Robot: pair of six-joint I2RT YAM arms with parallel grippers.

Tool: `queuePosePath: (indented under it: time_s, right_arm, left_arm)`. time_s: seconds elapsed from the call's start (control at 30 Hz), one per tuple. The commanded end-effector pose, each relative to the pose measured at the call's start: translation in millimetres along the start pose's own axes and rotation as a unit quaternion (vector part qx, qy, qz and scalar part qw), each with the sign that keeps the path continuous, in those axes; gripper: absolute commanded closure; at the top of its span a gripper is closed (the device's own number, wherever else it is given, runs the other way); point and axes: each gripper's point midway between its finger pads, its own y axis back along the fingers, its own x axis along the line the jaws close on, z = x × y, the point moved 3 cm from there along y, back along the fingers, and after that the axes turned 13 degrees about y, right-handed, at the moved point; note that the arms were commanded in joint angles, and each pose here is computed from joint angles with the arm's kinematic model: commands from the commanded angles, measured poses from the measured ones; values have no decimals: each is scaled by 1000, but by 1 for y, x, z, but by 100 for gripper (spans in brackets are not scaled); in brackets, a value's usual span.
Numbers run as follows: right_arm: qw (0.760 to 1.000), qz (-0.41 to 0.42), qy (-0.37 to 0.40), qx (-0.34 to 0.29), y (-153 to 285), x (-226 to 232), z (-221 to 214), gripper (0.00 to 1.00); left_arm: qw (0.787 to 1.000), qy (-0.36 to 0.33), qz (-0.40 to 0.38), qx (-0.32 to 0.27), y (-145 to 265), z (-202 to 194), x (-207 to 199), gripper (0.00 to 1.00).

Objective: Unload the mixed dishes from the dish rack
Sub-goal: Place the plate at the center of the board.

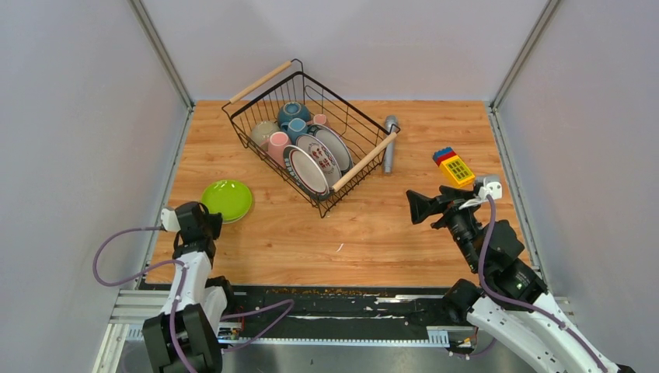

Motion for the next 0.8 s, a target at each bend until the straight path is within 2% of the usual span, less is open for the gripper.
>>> queuePosePath:
  time_s: [0.0, 0.47, 0.67, 0.77]
  right_arm:
    - [1000, 0, 0, -13, 3, -1, 5, 0]
    - [1000, -4, -1, -16, 3, -3, 7, 0]
    - [1000, -3, -1, -15, 3, -2, 7, 0]
    - [1000, -3, -1, -16, 2, -2, 10, 0]
  left_arm:
    - [998, 7, -57, -6, -4, 14, -35, 94]
    - [998, -58, -11, 20, -2, 16, -30, 38]
    - [995, -94, 7, 40, 2, 15, -31, 11]
    - [993, -108, 16, 54, 3, 13, -31, 1]
